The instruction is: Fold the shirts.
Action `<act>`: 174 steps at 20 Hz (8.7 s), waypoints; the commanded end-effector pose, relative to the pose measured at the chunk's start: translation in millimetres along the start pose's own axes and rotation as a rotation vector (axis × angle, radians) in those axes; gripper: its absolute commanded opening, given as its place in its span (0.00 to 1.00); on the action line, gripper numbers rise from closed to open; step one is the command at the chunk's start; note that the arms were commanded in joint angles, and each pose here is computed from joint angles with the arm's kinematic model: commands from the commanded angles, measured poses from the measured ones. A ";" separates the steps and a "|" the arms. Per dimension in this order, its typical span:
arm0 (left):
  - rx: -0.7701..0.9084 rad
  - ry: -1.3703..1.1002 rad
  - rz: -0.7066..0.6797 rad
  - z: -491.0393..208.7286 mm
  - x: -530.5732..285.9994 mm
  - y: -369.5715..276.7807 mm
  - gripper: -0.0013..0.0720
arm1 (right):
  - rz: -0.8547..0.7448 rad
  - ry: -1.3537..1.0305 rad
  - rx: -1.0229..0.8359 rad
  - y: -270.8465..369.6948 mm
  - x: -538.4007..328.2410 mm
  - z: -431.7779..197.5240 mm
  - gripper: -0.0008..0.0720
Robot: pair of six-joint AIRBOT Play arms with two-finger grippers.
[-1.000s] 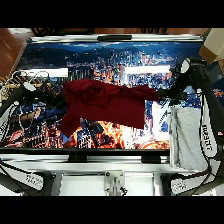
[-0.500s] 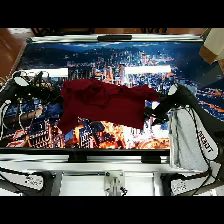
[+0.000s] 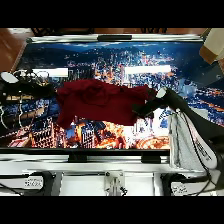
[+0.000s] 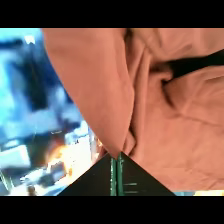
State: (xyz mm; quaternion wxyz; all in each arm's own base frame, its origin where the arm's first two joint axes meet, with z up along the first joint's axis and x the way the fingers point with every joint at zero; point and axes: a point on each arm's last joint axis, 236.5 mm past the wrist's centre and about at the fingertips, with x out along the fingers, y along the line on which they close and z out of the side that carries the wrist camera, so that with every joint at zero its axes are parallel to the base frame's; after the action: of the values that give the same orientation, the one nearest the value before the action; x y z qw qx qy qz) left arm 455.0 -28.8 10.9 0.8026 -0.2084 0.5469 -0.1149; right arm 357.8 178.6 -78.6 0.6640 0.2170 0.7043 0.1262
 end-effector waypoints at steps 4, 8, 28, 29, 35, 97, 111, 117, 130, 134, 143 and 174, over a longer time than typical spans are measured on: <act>0.285 -0.703 0.059 90.8 -268.1 -96.4 0.06 | -0.116 -0.798 -0.461 82.8 -300.0 59.5 0.11; 0.490 -1.433 0.099 22.1 -538.7 -217.2 0.06 | -0.177 -1.600 -0.689 155.6 -576.6 -78.4 0.11; 0.249 -0.633 0.280 13.5 -282.2 -22.5 0.06 | -0.370 -0.644 -0.205 16.3 -297.9 100.8 0.11; 0.238 -0.595 0.272 26.7 -256.6 -8.0 0.06 | -0.353 -0.635 -0.172 10.7 -272.3 126.8 0.11; 0.131 -0.449 0.150 84.0 -99.7 29.8 0.06 | -0.281 -0.705 -0.095 -11.7 -179.9 225.4 0.11; 0.461 -1.054 0.102 90.4 -415.2 -169.3 0.06 | -0.198 -1.210 -0.574 114.4 -460.0 64.7 0.11; 0.528 -1.208 0.325 -102.0 -539.3 -215.2 0.06 | -0.302 -1.477 -0.439 81.5 -579.1 -186.9 0.11; 0.378 -0.787 0.311 -36.0 -391.8 -118.5 0.06 | -0.487 -0.812 -0.202 -5.7 -432.4 -93.0 0.11; 0.264 -0.413 0.162 108.1 -1.9 -23.9 0.06 | -0.396 -0.764 -0.269 -75.1 -161.6 201.6 0.11; 0.208 -0.565 0.160 145.2 20.5 -24.5 0.06 | -0.366 -0.904 -0.290 -69.8 -163.7 235.0 0.11; 0.170 -0.158 0.149 69.1 51.1 10.3 0.06 | -0.390 -0.648 -0.133 -97.9 -134.0 184.8 0.11; -0.154 0.488 0.098 -174.3 -48.8 44.8 0.82 | -0.353 -0.105 -0.134 -130.6 -187.5 -14.0 0.65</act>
State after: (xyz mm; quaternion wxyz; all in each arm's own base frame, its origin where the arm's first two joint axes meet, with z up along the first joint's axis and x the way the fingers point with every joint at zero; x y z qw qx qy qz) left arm 321.0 -2.3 -19.9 0.6372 -0.1882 0.7415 -0.0936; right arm 361.1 -23.7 4.4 0.7260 0.0235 0.6871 0.0149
